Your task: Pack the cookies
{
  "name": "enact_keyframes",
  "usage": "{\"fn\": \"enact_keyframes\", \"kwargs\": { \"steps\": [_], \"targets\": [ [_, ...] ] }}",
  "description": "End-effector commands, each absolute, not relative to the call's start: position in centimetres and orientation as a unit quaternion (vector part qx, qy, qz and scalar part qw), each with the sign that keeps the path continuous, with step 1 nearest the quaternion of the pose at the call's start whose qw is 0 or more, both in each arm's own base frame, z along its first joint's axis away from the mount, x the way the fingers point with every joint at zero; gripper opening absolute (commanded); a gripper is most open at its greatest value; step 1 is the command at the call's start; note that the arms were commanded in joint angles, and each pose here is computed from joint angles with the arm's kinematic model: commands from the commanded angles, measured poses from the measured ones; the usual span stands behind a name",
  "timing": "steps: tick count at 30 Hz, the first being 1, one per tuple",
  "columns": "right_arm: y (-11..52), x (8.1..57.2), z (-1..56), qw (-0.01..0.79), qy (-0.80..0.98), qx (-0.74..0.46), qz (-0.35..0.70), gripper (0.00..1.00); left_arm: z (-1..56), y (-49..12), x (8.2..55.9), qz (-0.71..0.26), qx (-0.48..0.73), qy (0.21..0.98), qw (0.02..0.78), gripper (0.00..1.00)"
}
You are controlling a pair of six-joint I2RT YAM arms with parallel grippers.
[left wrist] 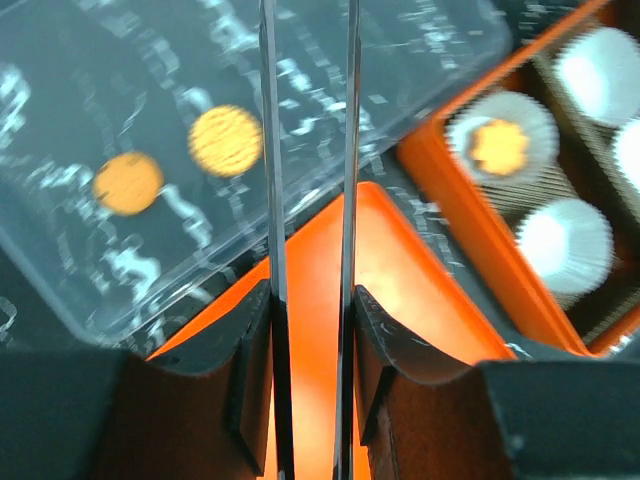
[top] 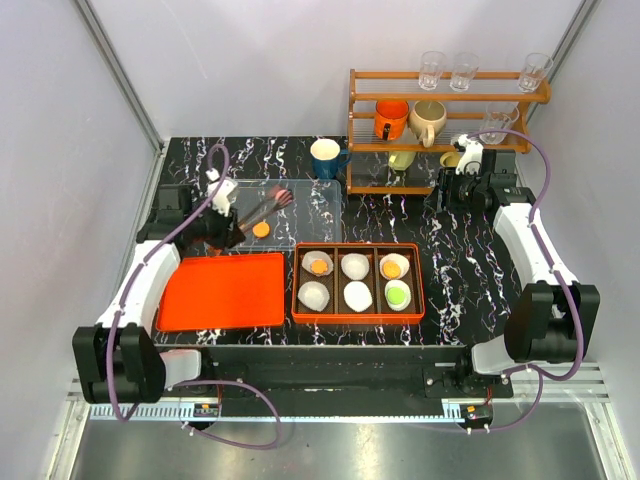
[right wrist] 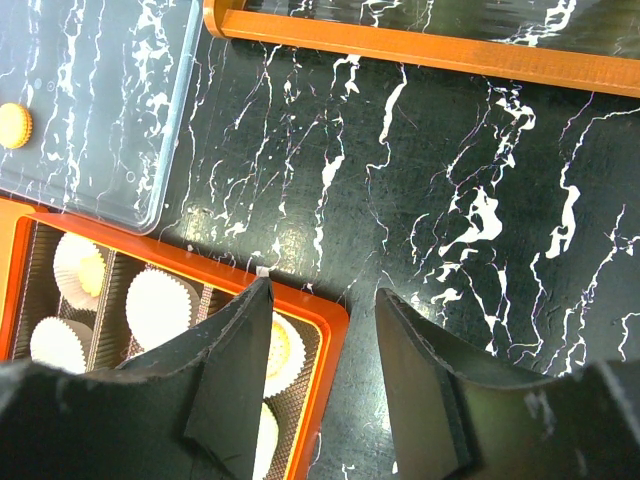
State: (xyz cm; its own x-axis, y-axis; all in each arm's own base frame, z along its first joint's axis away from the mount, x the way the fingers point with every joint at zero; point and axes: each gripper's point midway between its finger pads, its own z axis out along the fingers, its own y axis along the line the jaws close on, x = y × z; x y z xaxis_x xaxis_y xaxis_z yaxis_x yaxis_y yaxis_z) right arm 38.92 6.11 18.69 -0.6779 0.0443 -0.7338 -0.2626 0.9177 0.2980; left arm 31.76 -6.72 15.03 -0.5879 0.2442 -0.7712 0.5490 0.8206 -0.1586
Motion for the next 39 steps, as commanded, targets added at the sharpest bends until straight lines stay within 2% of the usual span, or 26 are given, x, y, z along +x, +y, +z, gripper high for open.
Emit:
{"fn": "enact_keyframes", "kwargs": {
  "steps": [1, 9, 17, 39],
  "targets": [
    [6.0, 39.7, 19.4, 0.413, 0.887, -0.065, 0.195, 0.54, 19.2, -11.8, 29.7, -0.235, 0.323, 0.815, 0.42, 0.28],
    [6.1, 39.6, 19.6, 0.414, 0.887, -0.065, 0.195, 0.54, 19.3, -17.6, 26.3, -0.255, 0.405, 0.785, 0.393, 0.29],
    [6.1, 39.6, 19.6, 0.414, 0.887, -0.065, 0.195, 0.54, 16.5, -20.9, 24.0, -0.263, 0.457, 0.778, 0.342, 0.29],
    [6.0, 39.6, 19.4, 0.413, 0.887, -0.068, 0.193, 0.54, 12.0, -22.0, 22.9, -0.243, 0.483, 0.785, 0.303, 0.34]
  ]
}}
